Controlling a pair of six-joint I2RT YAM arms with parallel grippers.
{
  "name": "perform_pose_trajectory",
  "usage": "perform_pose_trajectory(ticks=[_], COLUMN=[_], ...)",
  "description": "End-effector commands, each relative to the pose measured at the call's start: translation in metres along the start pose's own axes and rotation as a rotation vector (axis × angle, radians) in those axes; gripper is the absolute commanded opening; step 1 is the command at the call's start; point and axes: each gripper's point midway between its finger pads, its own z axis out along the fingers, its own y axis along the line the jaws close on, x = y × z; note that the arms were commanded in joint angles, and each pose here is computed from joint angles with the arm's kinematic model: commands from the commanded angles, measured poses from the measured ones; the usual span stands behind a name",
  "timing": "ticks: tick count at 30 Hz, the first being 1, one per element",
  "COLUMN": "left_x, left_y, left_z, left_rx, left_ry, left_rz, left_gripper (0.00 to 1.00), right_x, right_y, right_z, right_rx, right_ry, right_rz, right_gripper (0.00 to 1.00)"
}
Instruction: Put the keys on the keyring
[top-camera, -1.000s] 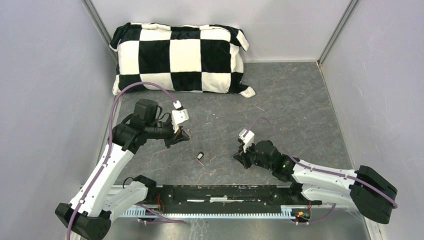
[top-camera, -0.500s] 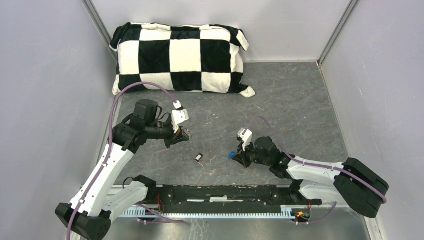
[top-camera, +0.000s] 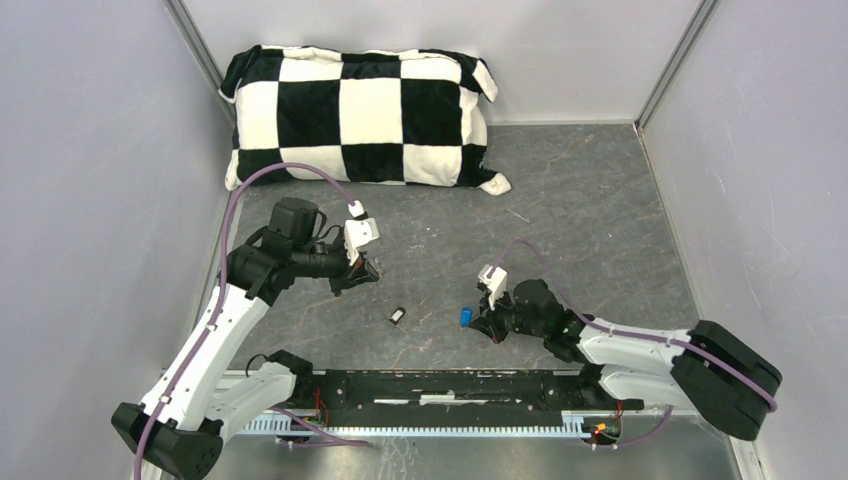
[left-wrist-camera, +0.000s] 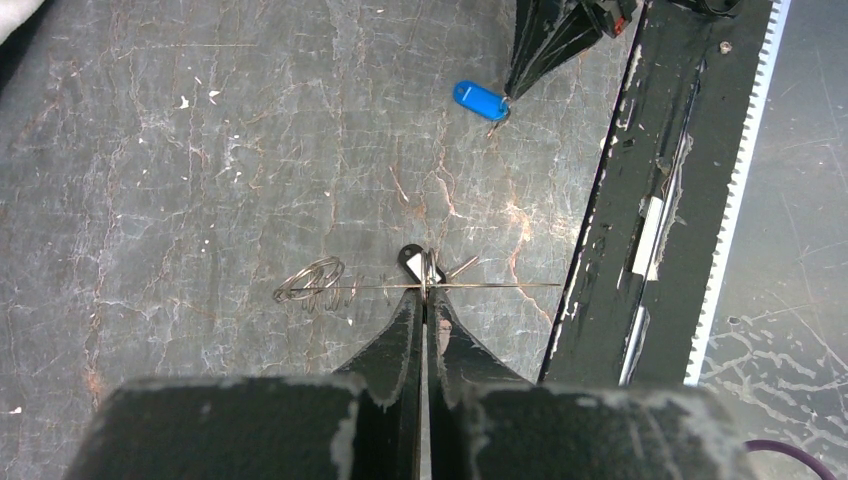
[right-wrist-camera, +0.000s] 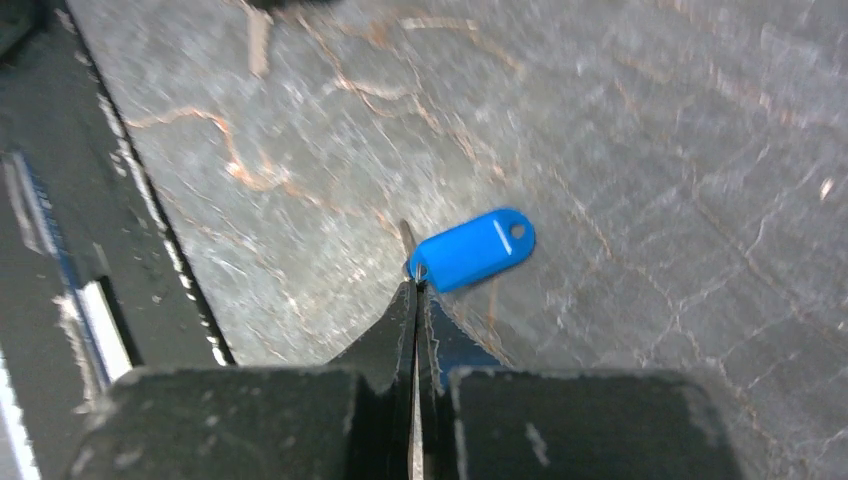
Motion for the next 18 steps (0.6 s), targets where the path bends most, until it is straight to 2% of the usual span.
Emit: perform_pose_trajectory(ticks=[1,6,10,18], left_x=[-0.014,-0.017,-0.016,-0.018], left_y=[-0.004,-0.003,-0.003,0.002], left_z=[-0.002,0.001,0.001,0.006], left_rx=[0.017,-0.014,-0.035,-0.038], left_ry=[-0.049,-0.105,-0.136,-0.135], left_rz=[0.007,-0.053,-0.058,-0.072], left_gripper=[0.02,0.02,0.02,0.02], right_x=[-0.058,-0.121,-0.163,-0.216], right_y=[0.023,0.058,0.076,0.100], right_z=[-0.011,-0.030,-0.040,-0.022], right_rx=[-0.099,-0.220,-0.243,-0.217], right_ry=[-0.163,-0.220,-0.249,-0.206], right_rz=[-0.080,-0.172,-0.235,-0.270], right_gripper=[0.00,0.00,0.00,0.00])
